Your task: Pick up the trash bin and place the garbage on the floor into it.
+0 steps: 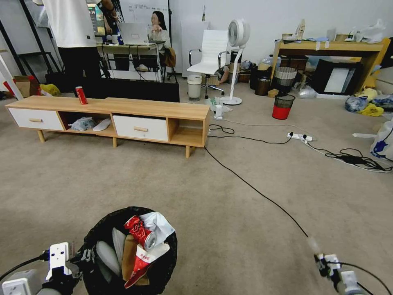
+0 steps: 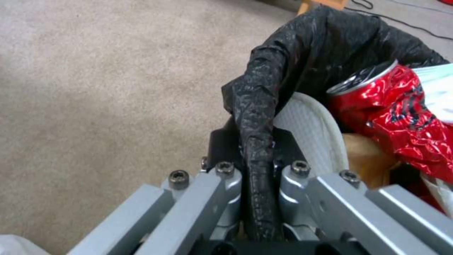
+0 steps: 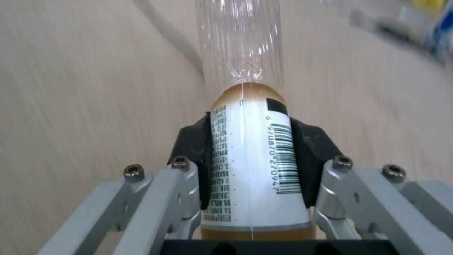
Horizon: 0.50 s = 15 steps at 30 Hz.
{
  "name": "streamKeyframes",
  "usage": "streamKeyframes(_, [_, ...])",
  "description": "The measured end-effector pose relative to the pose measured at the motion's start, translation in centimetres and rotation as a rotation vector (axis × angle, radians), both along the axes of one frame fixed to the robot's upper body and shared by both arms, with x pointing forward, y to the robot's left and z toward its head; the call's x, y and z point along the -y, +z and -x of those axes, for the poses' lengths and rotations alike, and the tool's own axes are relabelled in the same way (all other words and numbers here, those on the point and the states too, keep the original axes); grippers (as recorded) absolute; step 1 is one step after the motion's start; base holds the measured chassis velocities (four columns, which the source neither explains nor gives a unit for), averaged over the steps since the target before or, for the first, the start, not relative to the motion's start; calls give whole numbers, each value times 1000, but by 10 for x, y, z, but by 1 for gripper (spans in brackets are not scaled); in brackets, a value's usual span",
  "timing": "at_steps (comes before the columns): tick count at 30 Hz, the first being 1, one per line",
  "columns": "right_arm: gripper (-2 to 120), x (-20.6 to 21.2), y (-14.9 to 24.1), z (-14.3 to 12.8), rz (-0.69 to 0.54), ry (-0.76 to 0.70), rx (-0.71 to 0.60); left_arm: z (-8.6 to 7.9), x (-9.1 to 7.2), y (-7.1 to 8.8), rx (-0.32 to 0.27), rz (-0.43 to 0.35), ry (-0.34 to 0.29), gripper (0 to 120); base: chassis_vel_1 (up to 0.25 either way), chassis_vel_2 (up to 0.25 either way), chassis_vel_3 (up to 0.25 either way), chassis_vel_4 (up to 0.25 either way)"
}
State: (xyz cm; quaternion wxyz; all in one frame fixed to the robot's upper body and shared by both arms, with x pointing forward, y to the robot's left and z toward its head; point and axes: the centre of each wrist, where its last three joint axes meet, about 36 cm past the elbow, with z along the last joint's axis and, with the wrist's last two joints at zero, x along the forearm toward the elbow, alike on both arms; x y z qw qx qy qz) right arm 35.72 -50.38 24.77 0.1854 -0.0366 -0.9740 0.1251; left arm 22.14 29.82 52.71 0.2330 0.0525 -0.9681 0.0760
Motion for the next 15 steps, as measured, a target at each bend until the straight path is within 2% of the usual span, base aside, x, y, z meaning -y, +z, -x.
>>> streamKeyframes(2, [31, -11, 20, -13, -67, 62, 164, 0, 0, 0, -3, 4, -2, 4, 0, 0, 0, 0])
streamKeyframes(3, [31, -11, 20, -13, -67, 62, 164, 0, 0, 0, -3, 4, -2, 4, 0, 0, 0, 0])
streamKeyframes(6, [31, -38, 64, -39, -177, 190, 350, 2, 0, -1, -15, 8, -6, 4, 0, 0, 0, 0])
streamKeyframes(11, [31, -75, 102, -57, -258, 328, 443, 2, 0, -1, -28, 25, -9, 4, 0, 0, 0, 0])
streamKeyframes(13, [31, -119, 139, -70, -356, 453, 521, 2, 1, -2, -42, 40, -11, 4, 0, 0, 0, 0])
streamKeyframes(15, [31, -134, 149, -73, -398, 486, 540, 2, 2, -2, -45, 45, -12, 4, 0, 0, 0, 0])
